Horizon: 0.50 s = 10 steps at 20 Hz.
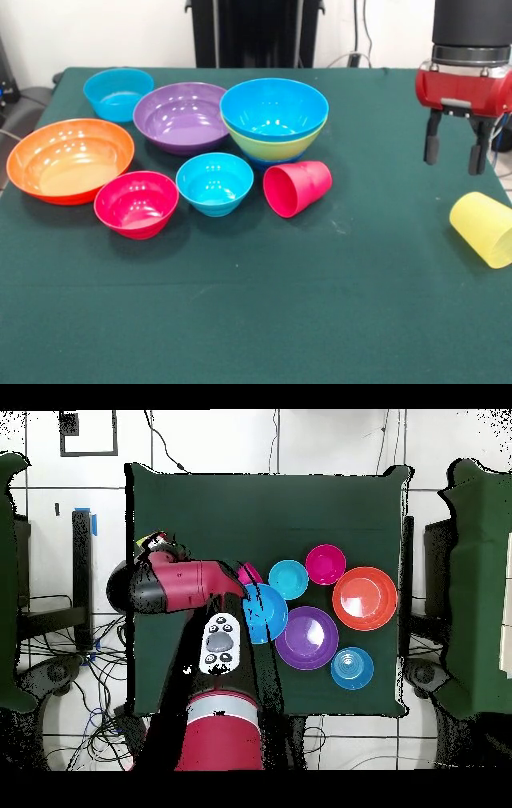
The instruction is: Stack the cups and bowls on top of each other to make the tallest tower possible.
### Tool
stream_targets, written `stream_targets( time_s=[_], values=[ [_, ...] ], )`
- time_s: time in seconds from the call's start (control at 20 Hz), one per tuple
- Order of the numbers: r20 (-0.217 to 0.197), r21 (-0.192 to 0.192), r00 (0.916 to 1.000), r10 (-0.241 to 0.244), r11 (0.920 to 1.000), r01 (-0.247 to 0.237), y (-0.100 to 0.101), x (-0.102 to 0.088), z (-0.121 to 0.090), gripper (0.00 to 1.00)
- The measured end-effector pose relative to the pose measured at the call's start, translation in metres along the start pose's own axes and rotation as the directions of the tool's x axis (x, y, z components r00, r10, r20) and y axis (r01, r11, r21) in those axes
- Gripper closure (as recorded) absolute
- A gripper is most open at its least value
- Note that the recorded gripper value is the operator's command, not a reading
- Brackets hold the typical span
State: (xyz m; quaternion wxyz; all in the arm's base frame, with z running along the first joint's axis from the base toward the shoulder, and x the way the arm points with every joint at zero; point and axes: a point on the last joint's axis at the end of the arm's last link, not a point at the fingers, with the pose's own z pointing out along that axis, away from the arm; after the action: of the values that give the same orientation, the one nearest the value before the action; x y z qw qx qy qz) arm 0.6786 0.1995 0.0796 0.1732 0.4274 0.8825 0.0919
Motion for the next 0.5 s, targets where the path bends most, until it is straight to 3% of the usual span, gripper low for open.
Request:
stream_targets(
  time_s=[0.15,0.5],
  values=[
    [0.014,-0.023,0.9998,0.015,0.9996,-0.015,0.009,-0.012,-0.012,0.00],
    [0.025,-0.056,0.9992,0.032,0.9980,-0.031,0.027,-0.018,-0.023,0.00]
  ],
)
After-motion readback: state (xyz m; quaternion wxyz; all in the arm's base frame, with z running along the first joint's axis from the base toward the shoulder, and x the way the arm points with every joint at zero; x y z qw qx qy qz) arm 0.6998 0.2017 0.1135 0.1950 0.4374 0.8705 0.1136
